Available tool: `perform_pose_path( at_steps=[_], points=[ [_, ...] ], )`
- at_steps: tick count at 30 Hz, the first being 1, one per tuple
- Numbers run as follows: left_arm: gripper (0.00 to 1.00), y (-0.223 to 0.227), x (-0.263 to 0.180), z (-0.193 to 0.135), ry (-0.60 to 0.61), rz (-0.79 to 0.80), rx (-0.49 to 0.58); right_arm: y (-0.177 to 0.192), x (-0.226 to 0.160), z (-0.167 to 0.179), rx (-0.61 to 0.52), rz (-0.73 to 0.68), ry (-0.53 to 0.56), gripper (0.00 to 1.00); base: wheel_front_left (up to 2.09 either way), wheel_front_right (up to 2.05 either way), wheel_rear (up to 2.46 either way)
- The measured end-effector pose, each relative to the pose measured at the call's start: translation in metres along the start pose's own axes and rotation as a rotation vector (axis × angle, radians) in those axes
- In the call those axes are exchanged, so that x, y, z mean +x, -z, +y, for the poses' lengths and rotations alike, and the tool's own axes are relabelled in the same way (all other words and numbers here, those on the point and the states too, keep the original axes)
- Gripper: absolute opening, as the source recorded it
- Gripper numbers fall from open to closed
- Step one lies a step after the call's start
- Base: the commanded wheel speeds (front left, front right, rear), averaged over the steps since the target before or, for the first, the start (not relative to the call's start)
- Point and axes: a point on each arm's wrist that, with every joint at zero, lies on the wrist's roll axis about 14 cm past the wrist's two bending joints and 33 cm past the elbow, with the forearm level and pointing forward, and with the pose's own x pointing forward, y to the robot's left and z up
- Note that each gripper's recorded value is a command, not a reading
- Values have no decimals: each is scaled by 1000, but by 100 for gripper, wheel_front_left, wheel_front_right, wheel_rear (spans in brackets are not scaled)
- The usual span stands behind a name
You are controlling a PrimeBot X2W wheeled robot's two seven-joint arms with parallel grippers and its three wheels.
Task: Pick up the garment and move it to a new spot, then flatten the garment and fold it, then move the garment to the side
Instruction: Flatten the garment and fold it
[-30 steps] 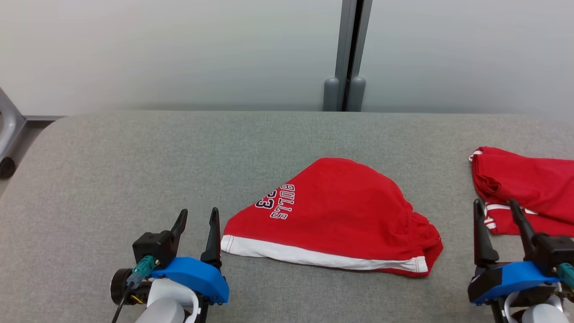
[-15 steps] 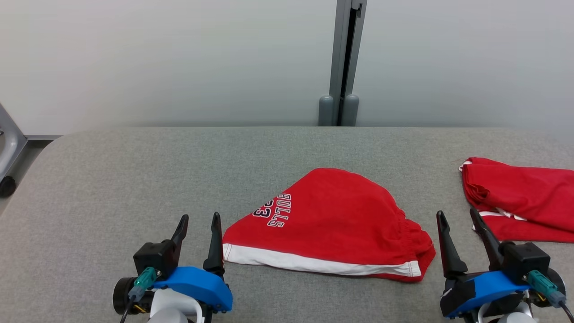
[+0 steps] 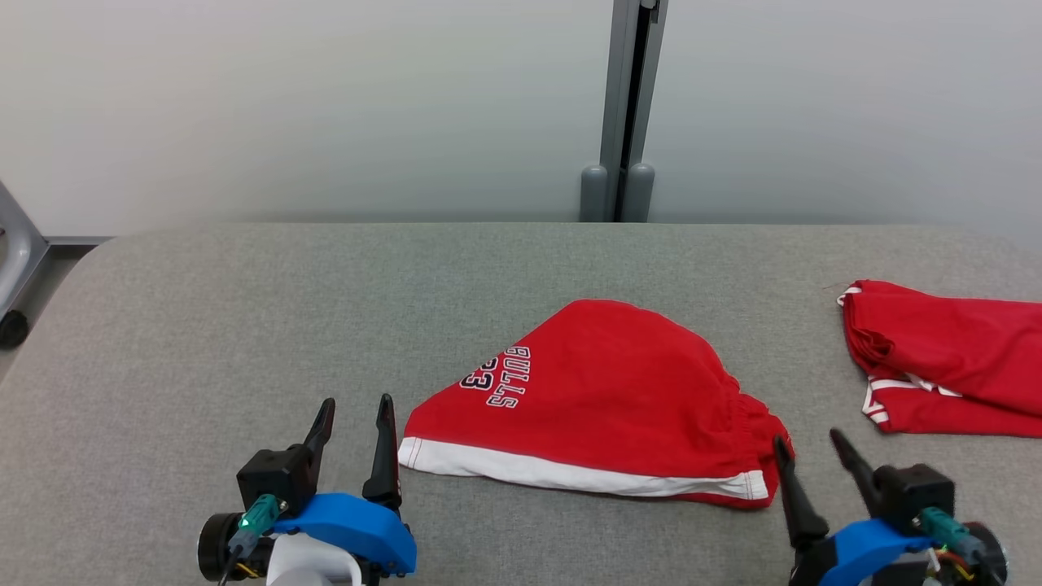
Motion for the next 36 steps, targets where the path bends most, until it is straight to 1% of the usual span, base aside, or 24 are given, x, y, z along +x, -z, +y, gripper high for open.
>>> perform_pose_path(
  at_steps=[5,11,20,24,25,26,27,29,31,32,33,34,36],
  points=[
    [100,8,0,5,-14,25,0,43,-8,13,-29,171,-41,100,0,0,0],
    [100,16,-1,11,-32,51,-2,73,-6,23,-52,290,-78,100,0,0,0],
    [100,22,-5,20,-60,69,-2,95,7,38,-76,380,-141,100,0,0,0],
    [100,22,-7,22,-67,67,-2,90,12,45,-78,353,-168,100,0,0,0],
    [100,22,-7,22,-68,67,-1,87,13,47,-77,341,-176,96,0,0,0],
    [100,22,-7,22,-68,67,-1,86,14,49,-77,336,-183,75,0,0,0],
    [100,22,-7,22,-68,68,0,86,13,50,-73,336,-188,49,0,0,0],
    [100,25,-8,21,-61,79,0,89,11,52,-69,345,-197,33,0,0,0],
    [100,30,-8,20,-56,102,-5,89,11,50,-83,345,-203,23,0,0,0],
    [100,34,-9,19,-49,119,-4,89,11,48,-87,344,-201,11,0,0,0],
    [100,38,-9,20,-49,137,-2,88,12,47,-86,341,-201,2,0,0,0],
    [100,43,-10,19,-41,156,-7,87,14,47,-86,335,-202,0,0,0,0],
    [100,53,-11,16,-24,200,-9,82,17,47,-80,318,-202,0,0,0,0]
  ],
)
